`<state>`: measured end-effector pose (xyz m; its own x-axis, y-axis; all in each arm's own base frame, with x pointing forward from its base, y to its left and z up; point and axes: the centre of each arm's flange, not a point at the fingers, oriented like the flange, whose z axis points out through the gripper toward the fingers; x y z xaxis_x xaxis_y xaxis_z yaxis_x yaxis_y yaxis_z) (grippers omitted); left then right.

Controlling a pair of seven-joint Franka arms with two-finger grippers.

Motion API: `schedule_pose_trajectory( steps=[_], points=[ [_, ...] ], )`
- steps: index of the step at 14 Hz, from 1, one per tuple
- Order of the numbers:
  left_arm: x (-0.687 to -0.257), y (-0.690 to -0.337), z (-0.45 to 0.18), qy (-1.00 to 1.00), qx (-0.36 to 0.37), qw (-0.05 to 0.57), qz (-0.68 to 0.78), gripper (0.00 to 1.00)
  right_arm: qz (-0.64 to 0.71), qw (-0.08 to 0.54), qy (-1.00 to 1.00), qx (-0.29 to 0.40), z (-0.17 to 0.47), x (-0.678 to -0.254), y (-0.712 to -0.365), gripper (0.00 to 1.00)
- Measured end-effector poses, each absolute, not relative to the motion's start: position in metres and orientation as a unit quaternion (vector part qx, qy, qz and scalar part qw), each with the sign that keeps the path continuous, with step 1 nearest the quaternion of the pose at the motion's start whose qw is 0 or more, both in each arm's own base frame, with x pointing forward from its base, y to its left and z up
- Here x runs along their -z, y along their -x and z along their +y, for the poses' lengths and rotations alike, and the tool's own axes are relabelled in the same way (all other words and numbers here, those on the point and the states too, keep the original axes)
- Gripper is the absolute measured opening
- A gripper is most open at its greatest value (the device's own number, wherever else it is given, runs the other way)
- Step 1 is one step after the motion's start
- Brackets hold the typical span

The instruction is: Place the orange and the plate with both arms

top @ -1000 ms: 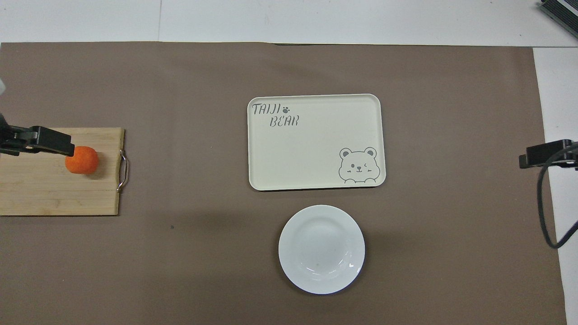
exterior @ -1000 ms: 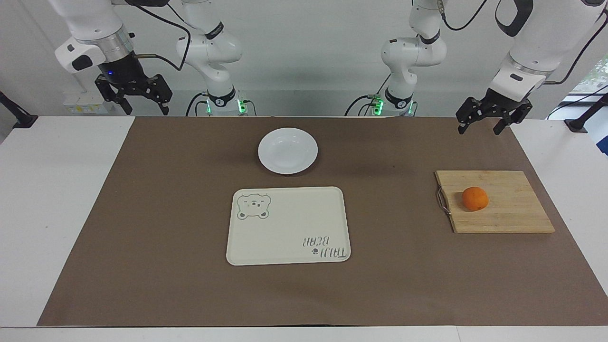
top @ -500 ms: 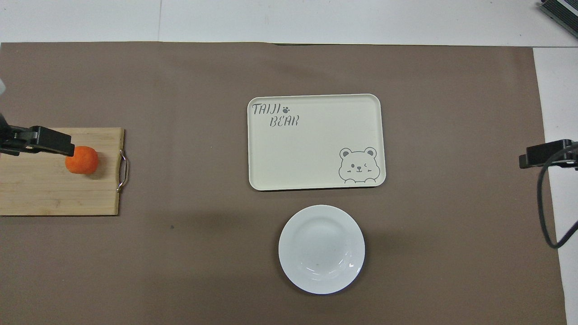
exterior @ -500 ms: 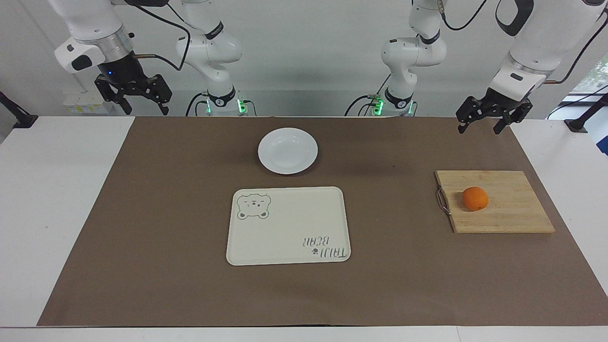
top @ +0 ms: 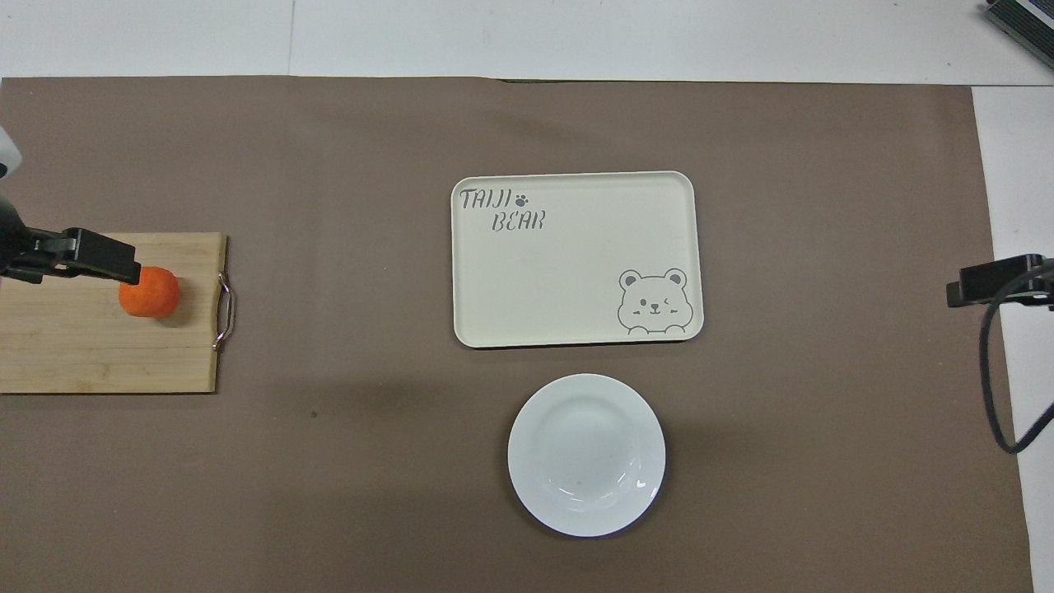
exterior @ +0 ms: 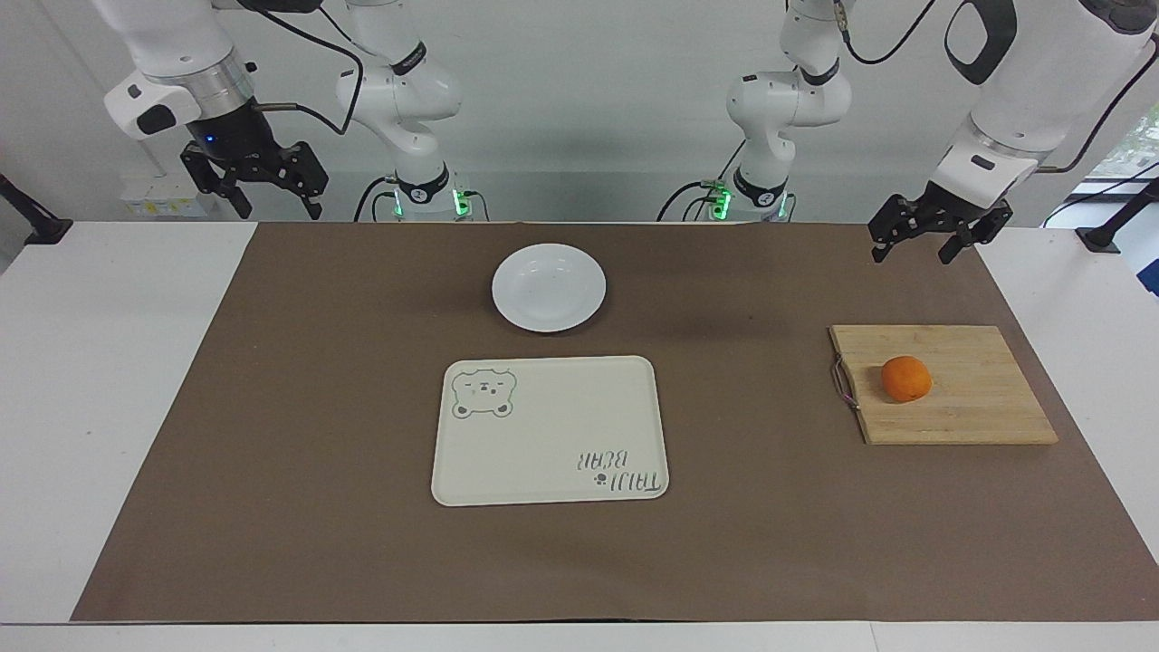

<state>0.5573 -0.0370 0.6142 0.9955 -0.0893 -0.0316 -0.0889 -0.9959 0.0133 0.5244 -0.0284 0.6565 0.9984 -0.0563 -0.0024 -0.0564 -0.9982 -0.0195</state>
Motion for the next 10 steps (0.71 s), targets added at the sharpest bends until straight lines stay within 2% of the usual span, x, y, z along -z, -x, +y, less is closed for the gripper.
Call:
schedule_pose_trajectory(
  steps=[7, 10],
  points=[
    [-0.586, -0.577, 0.004, -0.997, 0.006, 0.007, -0.075, 1.0, 0.028, 0.01, 1.0, -0.001, -0.028, -0.657, -0.524, 1.0],
    [-0.555, -0.586, 0.02, -0.996, 0.002, 0.007, -0.087, 1.0, 0.028, 0.01, 1.0, -0.001, -0.028, -0.657, -0.524, 1.0]
  ],
)
